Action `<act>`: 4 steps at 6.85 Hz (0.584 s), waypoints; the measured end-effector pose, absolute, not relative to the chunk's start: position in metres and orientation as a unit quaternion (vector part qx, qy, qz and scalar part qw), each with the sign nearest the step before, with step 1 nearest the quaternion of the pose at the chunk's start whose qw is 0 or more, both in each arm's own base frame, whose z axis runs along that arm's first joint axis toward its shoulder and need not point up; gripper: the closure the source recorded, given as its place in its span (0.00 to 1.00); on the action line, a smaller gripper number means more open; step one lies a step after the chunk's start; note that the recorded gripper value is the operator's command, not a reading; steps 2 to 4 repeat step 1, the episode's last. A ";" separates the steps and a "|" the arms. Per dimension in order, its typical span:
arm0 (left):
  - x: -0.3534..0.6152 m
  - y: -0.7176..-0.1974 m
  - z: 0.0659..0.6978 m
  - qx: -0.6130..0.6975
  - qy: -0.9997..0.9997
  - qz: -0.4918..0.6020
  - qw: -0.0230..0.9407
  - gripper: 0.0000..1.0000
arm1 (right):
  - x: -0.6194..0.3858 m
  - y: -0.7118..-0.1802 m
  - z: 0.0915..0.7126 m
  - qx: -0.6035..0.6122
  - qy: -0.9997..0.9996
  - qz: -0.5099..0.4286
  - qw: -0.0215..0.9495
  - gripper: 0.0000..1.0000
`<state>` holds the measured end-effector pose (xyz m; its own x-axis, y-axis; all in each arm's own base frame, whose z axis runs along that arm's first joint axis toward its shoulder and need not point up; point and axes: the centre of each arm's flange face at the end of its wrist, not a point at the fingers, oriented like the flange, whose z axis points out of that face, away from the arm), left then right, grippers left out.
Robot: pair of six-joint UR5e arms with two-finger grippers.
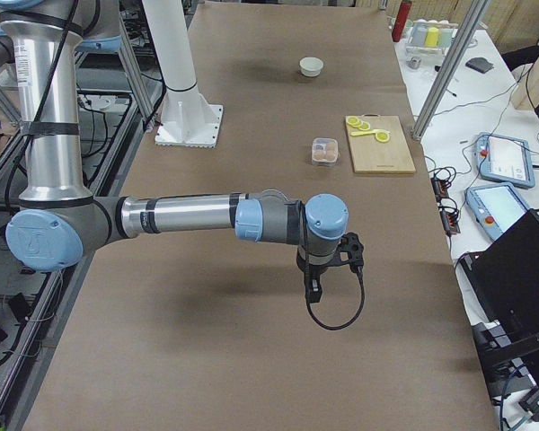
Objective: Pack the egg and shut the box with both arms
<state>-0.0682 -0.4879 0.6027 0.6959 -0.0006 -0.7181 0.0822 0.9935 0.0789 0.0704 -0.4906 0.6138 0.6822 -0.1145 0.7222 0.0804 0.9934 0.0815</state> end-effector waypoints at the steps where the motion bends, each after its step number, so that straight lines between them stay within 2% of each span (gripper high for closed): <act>1: -0.068 -0.488 0.602 0.053 0.393 -0.022 0.918 0.02 | 0.070 -0.490 0.614 0.022 -0.396 -0.053 0.917 0.00; 4: -0.068 -0.488 0.602 0.053 0.393 -0.022 0.918 0.02 | 0.070 -0.490 0.614 0.022 -0.396 -0.053 0.917 0.00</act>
